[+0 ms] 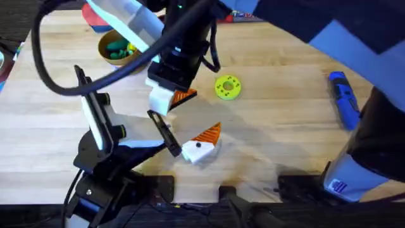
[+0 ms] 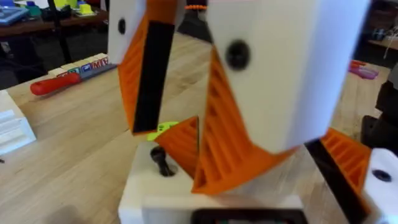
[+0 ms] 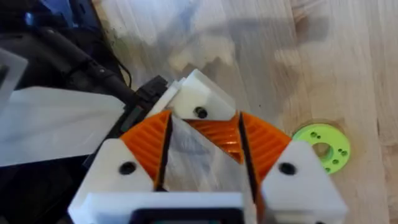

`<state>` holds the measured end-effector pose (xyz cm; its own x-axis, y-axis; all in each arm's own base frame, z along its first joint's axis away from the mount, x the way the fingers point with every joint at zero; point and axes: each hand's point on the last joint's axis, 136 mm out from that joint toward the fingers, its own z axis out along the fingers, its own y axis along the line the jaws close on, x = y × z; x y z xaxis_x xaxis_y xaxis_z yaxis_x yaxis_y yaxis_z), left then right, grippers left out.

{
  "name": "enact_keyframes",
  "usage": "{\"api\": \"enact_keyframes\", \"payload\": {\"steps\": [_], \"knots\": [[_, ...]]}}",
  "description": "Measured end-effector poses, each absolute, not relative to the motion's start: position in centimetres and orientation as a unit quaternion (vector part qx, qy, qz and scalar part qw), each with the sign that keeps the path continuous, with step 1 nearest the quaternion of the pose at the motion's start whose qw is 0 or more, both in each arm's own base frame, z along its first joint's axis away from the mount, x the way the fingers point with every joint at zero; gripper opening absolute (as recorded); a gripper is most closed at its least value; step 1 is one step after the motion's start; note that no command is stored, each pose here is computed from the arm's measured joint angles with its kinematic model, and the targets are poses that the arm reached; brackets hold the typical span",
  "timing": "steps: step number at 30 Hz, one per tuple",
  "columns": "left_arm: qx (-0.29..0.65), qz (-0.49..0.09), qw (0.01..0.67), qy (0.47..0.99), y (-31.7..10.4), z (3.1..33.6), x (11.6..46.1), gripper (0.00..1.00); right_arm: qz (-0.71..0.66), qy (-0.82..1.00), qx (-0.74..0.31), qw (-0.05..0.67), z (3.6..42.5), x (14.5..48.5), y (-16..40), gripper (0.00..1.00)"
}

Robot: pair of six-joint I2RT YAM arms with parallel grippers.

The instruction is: Pick up the gripper from the table and insert it into the empty holder that is missing its gripper. Then pick up a screw, insert it into the mounting hole, and use the screwdriver to tighten it. Finally, clean up the table by picking up the vegetable and placing it into the bucket.

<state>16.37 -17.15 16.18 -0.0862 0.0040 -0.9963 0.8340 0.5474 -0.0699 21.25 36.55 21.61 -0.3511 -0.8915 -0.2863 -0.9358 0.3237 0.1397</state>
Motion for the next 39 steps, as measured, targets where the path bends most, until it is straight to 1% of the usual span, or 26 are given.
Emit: {"api": "enact_keyframes", "payload": {"steps": [2, 3, 4, 11, 19, 22, 27, 30, 35, 39], "knots": [[0.323, -0.349, 0.594, 0.649, -17.1, 16.2, 16.4, 0.987, 0.138, 0.812, -0.561, 0.079, 21.6, 21.4, 36.4, 0.868], [0.323, -0.349, 0.594, 0.649, -17.1, 16.2, 16.4, 0.988, 0.136, 0.813, -0.561, 0.081, 21.7, 21.6, 36.3, 0.963], [0.323, -0.349, 0.594, 0.649, -17.1, 16.2, 16.4, 0.987, 0.136, 0.815, -0.558, 0.082, 21.8, 21.8, 36.1, 0.986], [0.323, -0.349, 0.594, 0.649, -17.1, 16.2, 16.4, 0.987, 0.141, 0.832, -0.530, 0.087, 23.5, 22.8, 34.7, 0.994], [0.323, -0.349, 0.594, 0.649, -17.1, 16.2, 16.4, 0.987, 0.169, 0.863, -0.460, 0.124, 28.1, 25.4, 29.5, 0.994], [0.323, -0.349, 0.594, 0.649, -17.1, 16.2, 16.4, 0.987, 0.172, 0.871, -0.440, 0.138, 29.7, 25.6, 27.5, 0.994], [0.323, -0.349, 0.594, 0.649, -17.1, 16.2, 16.4, 0.987, 0.175, 0.874, -0.427, 0.149, 31.5, 24.5, 25.3, 0.994], [0.323, -0.349, 0.594, 0.649, -17.1, 16.2, 16.4, 0.987, 0.179, 0.872, -0.426, 0.159, 31.8, 23.7, 24.6, 0.994], [0.323, -0.349, 0.594, 0.649, -17.1, 16.2, 16.4, 0.987, 0.192, 0.871, -0.413, 0.186, 31.0, 22.0, 23.4, 0.994], [0.323, -0.349, 0.594, 0.649, -17.1, 16.2, 16.4, 0.987, 0.203, 0.871, -0.395, 0.211, 29.7, 19.6, 21.5, 0.994]]}}
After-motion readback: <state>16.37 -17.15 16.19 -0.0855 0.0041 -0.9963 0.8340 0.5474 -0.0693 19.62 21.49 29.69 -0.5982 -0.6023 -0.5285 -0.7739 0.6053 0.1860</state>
